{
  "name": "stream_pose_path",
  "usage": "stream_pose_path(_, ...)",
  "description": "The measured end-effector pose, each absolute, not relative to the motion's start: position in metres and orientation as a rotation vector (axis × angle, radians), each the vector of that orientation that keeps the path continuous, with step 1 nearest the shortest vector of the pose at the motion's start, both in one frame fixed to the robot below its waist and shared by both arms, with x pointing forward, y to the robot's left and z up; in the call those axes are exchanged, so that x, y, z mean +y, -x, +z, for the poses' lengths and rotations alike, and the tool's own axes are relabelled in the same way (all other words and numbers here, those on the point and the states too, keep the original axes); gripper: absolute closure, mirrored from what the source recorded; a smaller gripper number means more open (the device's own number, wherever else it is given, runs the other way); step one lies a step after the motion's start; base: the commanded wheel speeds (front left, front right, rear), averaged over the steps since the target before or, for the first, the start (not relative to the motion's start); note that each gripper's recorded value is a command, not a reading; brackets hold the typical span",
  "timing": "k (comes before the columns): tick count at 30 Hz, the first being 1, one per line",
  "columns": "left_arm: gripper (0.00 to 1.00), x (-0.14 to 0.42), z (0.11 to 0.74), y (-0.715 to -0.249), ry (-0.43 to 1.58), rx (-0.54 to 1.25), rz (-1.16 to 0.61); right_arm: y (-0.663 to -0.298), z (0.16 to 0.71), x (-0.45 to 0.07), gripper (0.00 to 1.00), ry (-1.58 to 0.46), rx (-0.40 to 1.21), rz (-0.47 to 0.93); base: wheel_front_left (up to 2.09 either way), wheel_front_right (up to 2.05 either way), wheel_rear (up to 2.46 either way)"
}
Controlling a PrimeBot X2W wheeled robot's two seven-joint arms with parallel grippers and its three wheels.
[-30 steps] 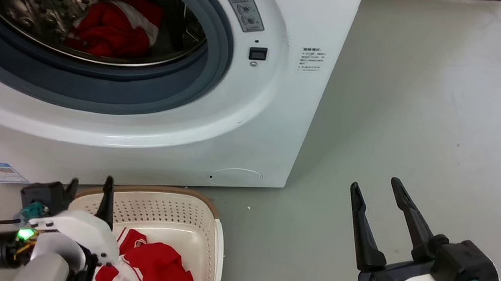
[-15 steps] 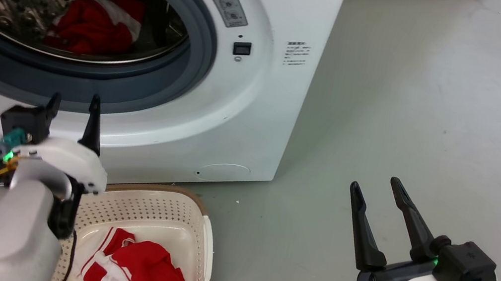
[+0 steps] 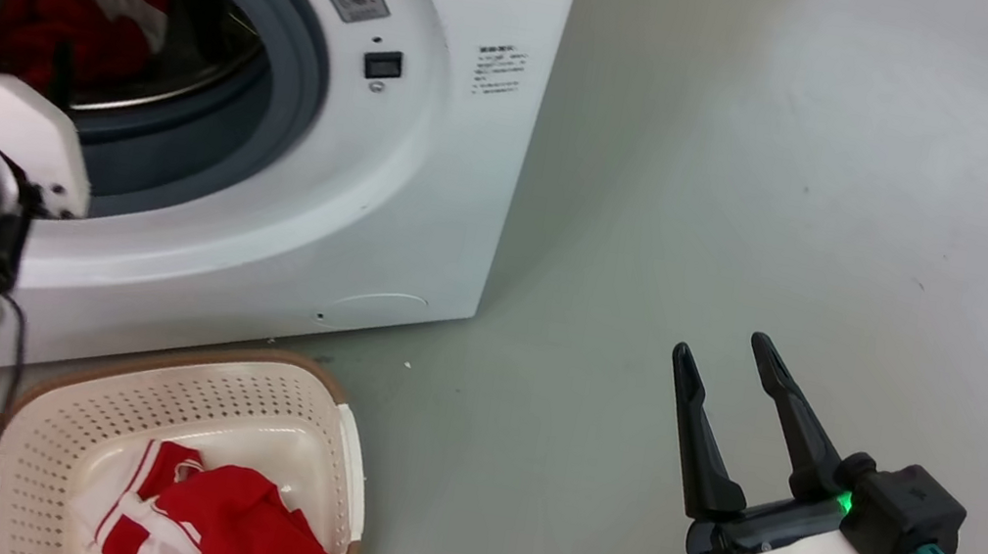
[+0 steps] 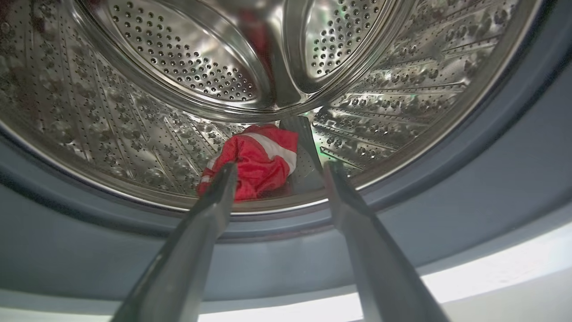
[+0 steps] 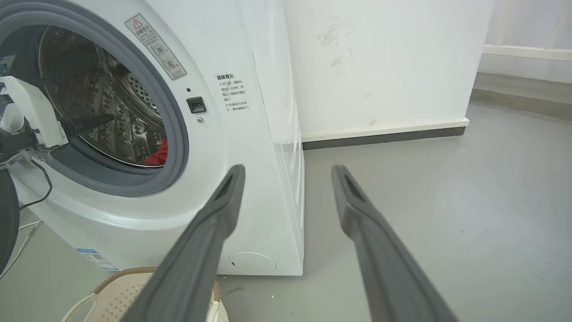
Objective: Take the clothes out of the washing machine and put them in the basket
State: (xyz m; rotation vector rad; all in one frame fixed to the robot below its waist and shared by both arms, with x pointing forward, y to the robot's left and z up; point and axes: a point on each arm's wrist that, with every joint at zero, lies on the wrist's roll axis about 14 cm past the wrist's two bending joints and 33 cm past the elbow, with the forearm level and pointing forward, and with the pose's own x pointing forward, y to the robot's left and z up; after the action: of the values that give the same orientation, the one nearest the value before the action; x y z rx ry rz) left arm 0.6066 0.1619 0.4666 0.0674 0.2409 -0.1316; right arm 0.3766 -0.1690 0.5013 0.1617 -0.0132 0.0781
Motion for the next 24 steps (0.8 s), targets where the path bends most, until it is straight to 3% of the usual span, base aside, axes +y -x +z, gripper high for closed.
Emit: stream_pose_path(24, 0.00, 0.187, 0.363, -0.721, -0.266, 0.576, -0.115, -0.389, 0.418, -0.201, 0.00, -0.184, 0.192, -0.050, 0.00, 0.00, 0.00)
